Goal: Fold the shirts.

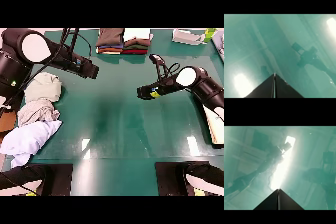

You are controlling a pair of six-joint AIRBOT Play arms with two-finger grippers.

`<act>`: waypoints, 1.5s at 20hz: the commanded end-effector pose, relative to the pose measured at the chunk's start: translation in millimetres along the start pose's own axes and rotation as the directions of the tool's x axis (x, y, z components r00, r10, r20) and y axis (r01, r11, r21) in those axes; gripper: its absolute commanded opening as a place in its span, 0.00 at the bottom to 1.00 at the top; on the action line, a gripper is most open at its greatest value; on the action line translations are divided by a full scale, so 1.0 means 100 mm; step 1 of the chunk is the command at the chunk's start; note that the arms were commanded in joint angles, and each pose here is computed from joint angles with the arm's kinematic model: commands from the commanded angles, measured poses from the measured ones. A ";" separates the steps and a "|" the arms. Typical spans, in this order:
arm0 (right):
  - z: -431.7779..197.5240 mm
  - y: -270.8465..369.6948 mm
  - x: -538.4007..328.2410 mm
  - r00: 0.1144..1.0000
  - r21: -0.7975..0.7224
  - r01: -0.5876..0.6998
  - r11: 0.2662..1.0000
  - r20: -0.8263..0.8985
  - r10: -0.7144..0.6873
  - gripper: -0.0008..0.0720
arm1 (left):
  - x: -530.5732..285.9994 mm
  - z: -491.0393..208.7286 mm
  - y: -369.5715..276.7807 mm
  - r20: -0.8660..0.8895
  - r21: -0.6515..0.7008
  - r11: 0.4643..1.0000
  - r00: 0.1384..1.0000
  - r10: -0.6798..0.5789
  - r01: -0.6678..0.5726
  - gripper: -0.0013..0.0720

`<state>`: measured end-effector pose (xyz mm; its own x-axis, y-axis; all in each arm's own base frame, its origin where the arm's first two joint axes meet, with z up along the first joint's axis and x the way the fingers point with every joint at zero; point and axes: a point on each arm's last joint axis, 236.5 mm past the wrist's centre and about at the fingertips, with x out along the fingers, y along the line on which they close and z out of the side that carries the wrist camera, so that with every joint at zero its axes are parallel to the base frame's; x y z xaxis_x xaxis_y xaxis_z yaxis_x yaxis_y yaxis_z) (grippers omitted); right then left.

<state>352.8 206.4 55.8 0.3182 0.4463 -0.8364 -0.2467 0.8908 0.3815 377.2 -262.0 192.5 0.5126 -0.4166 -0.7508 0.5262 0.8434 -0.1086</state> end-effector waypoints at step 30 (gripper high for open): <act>0.00 0.01 0.00 1.000 0.000 -0.001 1.000 0.000 0.001 0.04 | 0.72 -1.77 3.13 -0.501 -0.159 0.810 0.753 0.426 -0.564 0.85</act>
<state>352.9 206.4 55.8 0.3185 0.4464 -0.8363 -0.2467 0.8908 0.3815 466.6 5.9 44.2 0.3850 0.1944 -0.9022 0.0449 0.9725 0.2287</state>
